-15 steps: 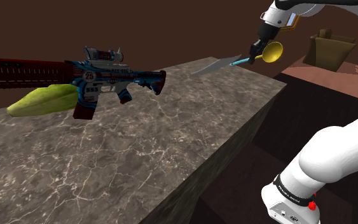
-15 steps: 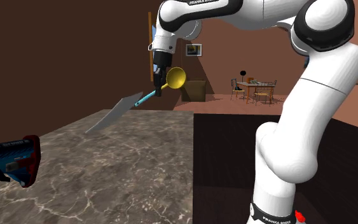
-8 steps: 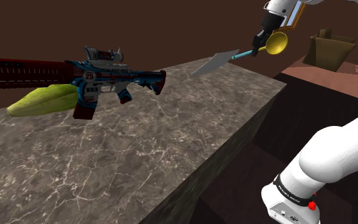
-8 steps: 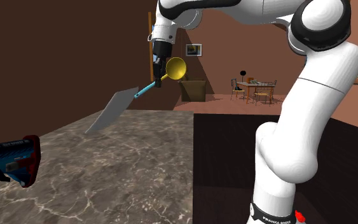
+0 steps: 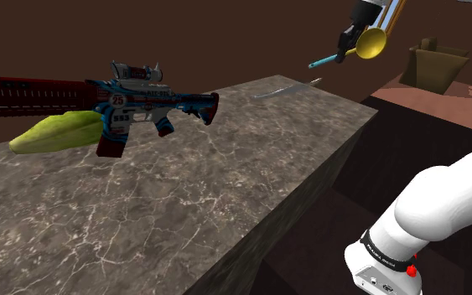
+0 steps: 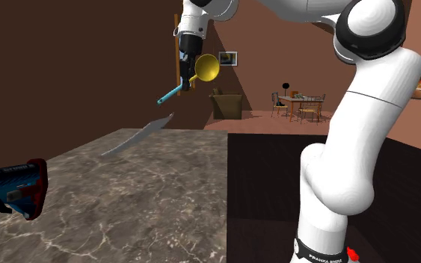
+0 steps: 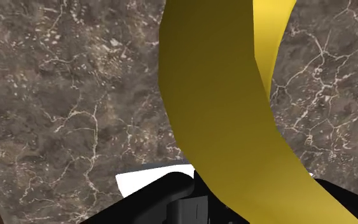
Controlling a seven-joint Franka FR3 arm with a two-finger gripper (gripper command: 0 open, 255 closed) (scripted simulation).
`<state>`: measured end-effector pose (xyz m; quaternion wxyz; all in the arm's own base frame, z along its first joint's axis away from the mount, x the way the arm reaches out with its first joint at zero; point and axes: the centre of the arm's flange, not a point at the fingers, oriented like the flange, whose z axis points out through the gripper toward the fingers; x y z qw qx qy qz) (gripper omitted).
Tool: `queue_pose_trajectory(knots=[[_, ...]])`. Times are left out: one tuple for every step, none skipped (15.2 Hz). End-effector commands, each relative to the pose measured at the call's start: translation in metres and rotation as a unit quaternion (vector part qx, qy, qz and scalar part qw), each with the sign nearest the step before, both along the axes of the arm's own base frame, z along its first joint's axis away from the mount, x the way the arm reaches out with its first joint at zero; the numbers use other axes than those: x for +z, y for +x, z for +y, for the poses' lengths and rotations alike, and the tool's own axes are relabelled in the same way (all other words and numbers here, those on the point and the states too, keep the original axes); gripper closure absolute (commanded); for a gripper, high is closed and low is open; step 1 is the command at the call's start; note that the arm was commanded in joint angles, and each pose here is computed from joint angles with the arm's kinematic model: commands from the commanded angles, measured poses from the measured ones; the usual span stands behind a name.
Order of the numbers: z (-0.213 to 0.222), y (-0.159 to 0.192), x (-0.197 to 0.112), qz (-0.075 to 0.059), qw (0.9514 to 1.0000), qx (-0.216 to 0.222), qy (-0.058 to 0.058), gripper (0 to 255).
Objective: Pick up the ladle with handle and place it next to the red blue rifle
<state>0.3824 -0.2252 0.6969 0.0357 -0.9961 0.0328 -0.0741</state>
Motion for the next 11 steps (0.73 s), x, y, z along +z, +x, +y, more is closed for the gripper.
queue_pose_trajectory(knots=[[-0.001,0.001,0.012,0.000,1.0000,0.000,0.000,255],[-0.001,0.001,0.018,0.000,1.0000,0.000,0.000,255],[-0.001,0.001,0.023,0.000,1.0000,0.000,0.000,255],[-0.001,0.001,0.028,0.000,1.0000,0.000,0.000,255],[-0.001,0.001,0.033,0.000,1.0000,0.000,0.000,255],[-0.001,0.001,0.039,0.000,1.0000,0.000,0.000,255],[-0.001,0.001,0.044,0.000,1.0000,0.000,0.000,255],[-0.001,0.001,0.049,0.000,1.0000,0.000,0.000,255],[-0.001,0.001,0.055,0.000,1.0000,0.000,0.000,255],[-0.001,0.001,0.060,0.000,1.0000,0.000,0.000,255],[-0.001,0.001,0.065,0.000,1.0000,0.000,0.000,255]])
